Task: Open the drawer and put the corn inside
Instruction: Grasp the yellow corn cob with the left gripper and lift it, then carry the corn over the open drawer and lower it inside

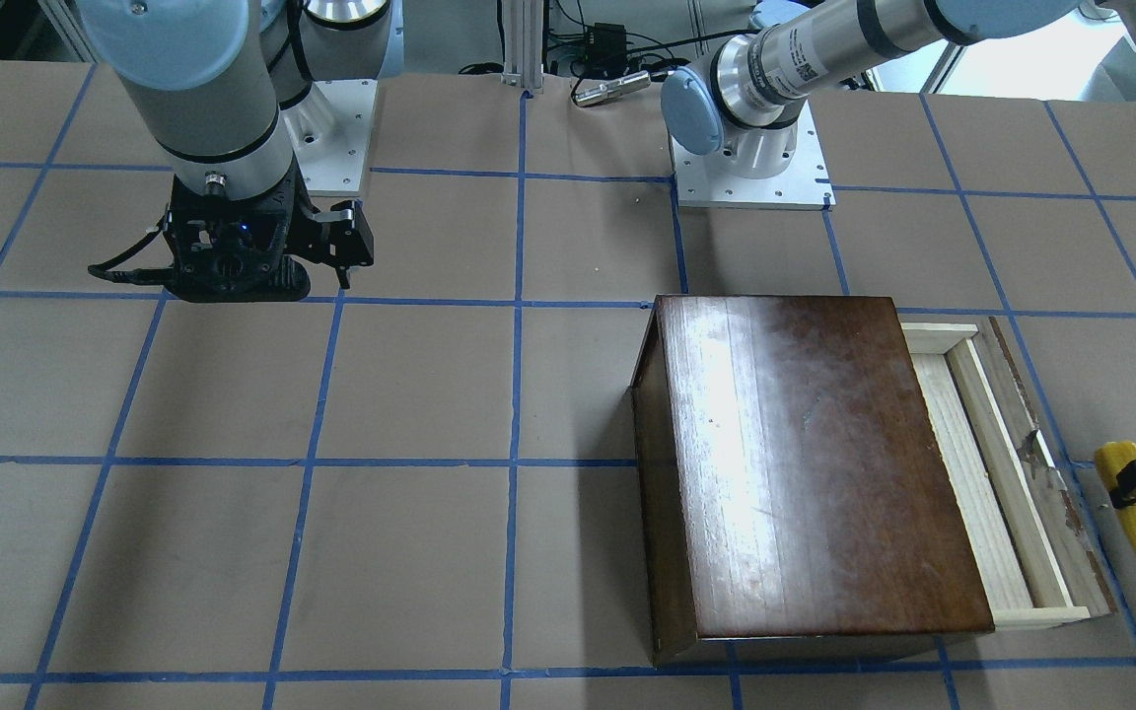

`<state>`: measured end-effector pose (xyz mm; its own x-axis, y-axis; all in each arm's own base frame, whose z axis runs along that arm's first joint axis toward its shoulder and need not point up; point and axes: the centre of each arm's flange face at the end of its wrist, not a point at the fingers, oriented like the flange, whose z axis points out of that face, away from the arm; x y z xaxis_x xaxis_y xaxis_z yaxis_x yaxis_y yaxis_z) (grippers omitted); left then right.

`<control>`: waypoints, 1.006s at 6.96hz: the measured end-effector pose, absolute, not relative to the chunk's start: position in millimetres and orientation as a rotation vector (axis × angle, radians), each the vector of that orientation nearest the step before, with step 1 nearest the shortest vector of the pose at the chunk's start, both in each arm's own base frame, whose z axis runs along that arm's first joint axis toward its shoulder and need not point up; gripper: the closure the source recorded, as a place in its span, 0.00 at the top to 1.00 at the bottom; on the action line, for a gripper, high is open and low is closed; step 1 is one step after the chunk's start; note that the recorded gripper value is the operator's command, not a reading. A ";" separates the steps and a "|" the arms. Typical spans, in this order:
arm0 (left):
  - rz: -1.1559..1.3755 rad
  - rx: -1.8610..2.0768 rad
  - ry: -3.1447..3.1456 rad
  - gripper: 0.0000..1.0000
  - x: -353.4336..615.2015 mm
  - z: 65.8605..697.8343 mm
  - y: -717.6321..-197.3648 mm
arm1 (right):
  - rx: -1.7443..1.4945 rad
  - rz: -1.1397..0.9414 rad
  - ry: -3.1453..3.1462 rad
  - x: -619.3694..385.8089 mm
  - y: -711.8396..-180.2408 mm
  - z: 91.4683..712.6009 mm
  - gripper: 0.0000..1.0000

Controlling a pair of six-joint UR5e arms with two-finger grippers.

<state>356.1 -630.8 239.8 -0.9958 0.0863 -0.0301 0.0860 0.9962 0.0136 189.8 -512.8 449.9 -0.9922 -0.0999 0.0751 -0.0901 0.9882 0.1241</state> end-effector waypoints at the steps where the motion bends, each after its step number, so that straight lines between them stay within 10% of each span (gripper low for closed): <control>1: 0.008 0.147 3.103 0.00 351.0 269.6 -635.0 | 0.146 -0.185 -3.051 189.8 -512.8 449.9 1.00; 7: 0.031 0.102 3.171 0.00 188.4 429.6 -635.2 | 0.146 -0.185 -3.051 189.8 -512.8 449.9 1.00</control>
<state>188.4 -635.2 429.6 -0.9974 0.0642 0.0320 0.0648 0.9977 0.0183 189.8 -512.8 449.9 -0.9922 -0.0996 0.0751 -0.0898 0.9882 0.1240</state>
